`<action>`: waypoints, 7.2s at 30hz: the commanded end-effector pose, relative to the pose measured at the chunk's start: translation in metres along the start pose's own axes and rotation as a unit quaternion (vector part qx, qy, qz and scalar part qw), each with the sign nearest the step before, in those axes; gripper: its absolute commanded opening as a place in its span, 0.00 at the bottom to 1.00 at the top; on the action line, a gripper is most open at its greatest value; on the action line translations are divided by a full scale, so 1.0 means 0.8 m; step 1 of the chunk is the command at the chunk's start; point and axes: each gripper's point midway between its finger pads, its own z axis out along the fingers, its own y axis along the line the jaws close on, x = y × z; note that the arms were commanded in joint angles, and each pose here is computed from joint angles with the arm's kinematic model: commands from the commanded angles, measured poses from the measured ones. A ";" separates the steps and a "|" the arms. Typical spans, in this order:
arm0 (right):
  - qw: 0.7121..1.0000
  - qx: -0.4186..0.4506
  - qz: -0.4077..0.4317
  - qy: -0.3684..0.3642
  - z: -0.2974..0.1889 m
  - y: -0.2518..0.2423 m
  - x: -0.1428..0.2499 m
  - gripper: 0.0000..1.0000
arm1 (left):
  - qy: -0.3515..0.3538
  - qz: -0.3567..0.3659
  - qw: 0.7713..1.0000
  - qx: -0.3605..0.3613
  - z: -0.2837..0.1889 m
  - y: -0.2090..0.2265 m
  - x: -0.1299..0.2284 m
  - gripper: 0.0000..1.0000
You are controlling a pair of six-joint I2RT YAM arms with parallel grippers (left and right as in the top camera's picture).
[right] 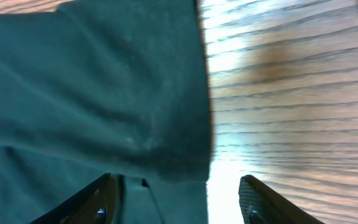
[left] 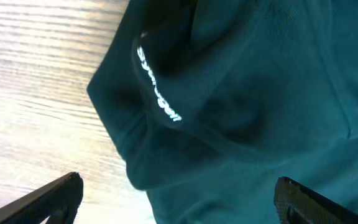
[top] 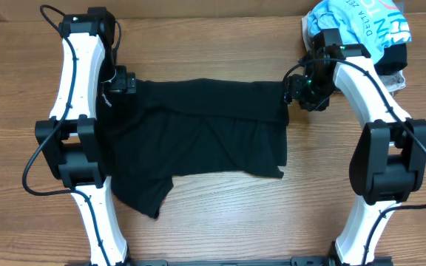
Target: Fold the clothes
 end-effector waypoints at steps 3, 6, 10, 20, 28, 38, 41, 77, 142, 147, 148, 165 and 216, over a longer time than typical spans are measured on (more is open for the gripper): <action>0.996 -0.069 -0.002 -0.059 -0.068 0.038 -0.019 0.67 | -0.038 -0.003 0.999 -0.001 -0.057 0.014 -0.001 1.00; 0.991 -0.082 -0.006 -0.110 -0.122 0.056 -0.022 0.68 | -0.086 -0.012 0.996 0.020 -0.109 0.016 -0.005 1.00; 0.982 -0.095 -0.014 -0.161 -0.184 0.073 -0.009 0.68 | -0.176 -0.014 0.981 0.086 -0.192 0.003 0.001 1.00; 0.977 -0.072 -0.019 -0.202 -0.275 0.081 0.069 0.69 | -0.319 -0.014 0.942 0.101 -0.333 0.017 0.077 1.00; 0.979 -0.060 -0.023 -0.193 -0.288 0.088 0.133 0.65 | -0.337 -0.008 0.935 0.113 -0.359 0.009 0.135 1.00; 0.980 -0.050 0.038 -0.189 -0.246 0.050 0.190 0.65 | -0.210 -0.051 0.973 0.077 -0.257 0.016 0.194 1.00; 0.983 -0.043 0.045 -0.171 -0.214 0.038 0.199 0.68 | -0.180 -0.053 0.979 0.077 -0.220 0.007 0.202 1.00; 0.993 -0.015 0.064 -0.099 -0.097 0.009 0.177 0.71 | 0.057 -0.050 0.995 0.066 0.105 -0.103 0.364 0.83; 0.996 0.005 0.080 -0.035 -0.029 -0.013 0.192 0.62 | -0.128 0.125 0.982 0.066 -0.089 -0.109 0.232 0.04; 0.996 0.007 0.083 -0.020 0.007 -0.023 0.196 0.58 | -0.129 0.126 0.981 0.067 -0.089 -0.110 0.232 0.04; 0.997 0.005 0.081 -0.018 0.014 -0.023 0.197 0.56 | -0.129 0.126 0.981 0.067 -0.089 -0.110 0.232 0.04; 0.999 0.003 0.044 0.002 0.073 -0.002 0.234 0.45 | -0.128 0.126 0.981 0.066 -0.088 -0.110 0.232 0.04; 0.985 -0.011 0.031 -0.172 -0.046 0.010 0.130 0.04 | -0.257 0.050 0.965 -0.032 -0.084 -0.080 0.113 0.04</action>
